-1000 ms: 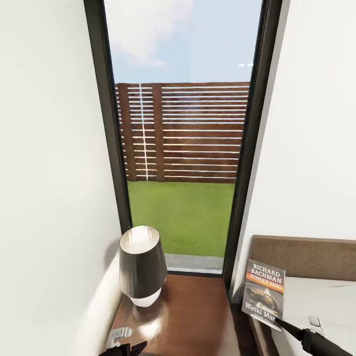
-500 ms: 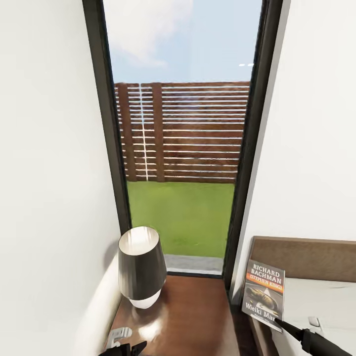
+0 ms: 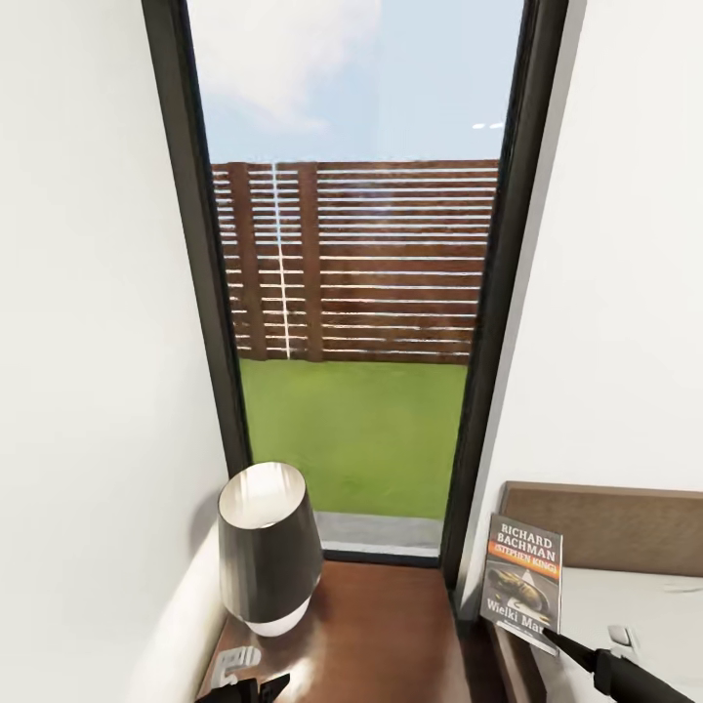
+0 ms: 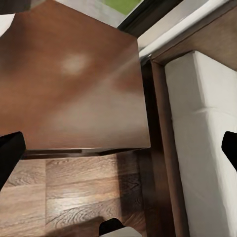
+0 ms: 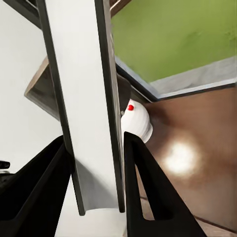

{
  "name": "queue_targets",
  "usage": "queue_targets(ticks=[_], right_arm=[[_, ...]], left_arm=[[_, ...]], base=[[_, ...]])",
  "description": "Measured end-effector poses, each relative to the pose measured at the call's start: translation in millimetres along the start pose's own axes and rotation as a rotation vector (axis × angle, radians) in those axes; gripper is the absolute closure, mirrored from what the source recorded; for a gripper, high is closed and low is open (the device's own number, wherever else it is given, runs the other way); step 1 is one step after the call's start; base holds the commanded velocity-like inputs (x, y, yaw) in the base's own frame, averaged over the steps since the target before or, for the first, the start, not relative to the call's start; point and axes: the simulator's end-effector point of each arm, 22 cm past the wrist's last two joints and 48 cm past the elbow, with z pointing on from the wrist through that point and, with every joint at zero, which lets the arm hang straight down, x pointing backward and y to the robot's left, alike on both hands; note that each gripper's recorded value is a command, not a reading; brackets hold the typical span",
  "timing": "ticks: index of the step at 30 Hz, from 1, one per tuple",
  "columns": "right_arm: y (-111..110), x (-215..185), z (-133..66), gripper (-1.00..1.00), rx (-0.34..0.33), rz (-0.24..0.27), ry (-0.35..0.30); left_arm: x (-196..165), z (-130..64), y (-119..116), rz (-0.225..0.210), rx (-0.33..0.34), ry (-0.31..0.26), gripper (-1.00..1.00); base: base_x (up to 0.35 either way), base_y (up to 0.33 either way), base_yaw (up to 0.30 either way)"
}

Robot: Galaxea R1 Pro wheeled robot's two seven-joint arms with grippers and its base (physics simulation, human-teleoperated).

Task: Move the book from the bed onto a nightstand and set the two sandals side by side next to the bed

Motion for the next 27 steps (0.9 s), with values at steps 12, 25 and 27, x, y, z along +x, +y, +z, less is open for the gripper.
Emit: queue_targets(ticks=[12,25,27], right_arm=[[23.9,84.7,30.7,1.00,-0.060,-0.017,0.260],[33.0,95.2,35.9,1.00,-0.083,0.035,0.294],[33.6,95.4,35.8,1.00,-0.079,0.068,0.303]], left_arm=[[0.0,0.1,0.0,0.000,0.000,0.000,-1.00],[-0.3,0.0,-0.2,0.000,0.001,-0.001,-1.00],[-0.2,0.0,-0.2,-0.001,0.001,-0.001,-1.00]], base=[[0.005,0.000,0.000],[0.000,0.000,0.000],[0.000,0.000,0.000]])
